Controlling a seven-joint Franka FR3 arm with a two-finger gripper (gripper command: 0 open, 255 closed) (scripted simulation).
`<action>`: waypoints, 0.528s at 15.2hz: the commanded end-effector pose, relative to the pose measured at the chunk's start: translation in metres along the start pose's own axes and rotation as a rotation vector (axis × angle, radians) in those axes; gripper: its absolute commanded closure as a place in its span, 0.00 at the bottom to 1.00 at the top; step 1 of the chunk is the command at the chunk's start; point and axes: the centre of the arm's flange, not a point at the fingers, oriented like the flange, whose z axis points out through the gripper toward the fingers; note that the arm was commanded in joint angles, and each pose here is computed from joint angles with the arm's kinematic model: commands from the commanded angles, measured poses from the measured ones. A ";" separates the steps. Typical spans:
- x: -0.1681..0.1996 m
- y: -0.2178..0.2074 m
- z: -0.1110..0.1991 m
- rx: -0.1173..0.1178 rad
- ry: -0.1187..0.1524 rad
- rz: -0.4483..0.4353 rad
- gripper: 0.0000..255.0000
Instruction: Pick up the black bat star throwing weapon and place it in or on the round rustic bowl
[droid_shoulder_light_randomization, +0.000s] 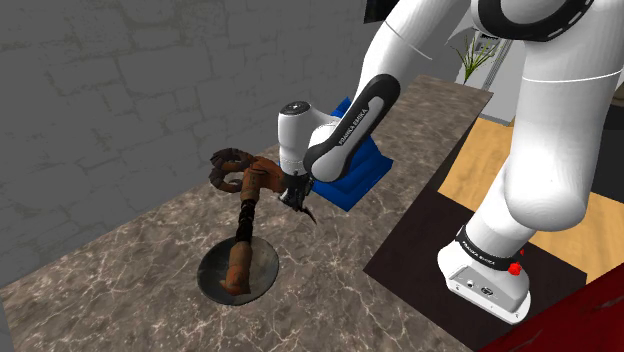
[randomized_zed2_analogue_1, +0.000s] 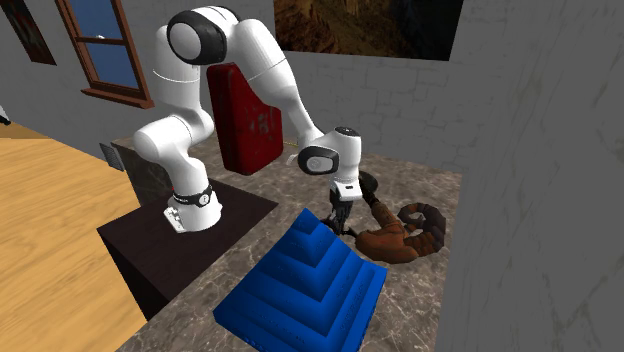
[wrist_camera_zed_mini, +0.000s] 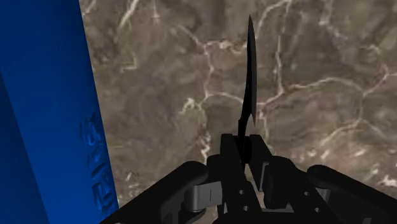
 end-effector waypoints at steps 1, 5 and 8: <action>0.000 0.000 0.000 0.000 0.000 0.000 1.00; 0.000 0.001 -0.010 0.000 0.000 0.000 1.00; 0.000 0.001 -0.026 0.000 0.000 0.000 1.00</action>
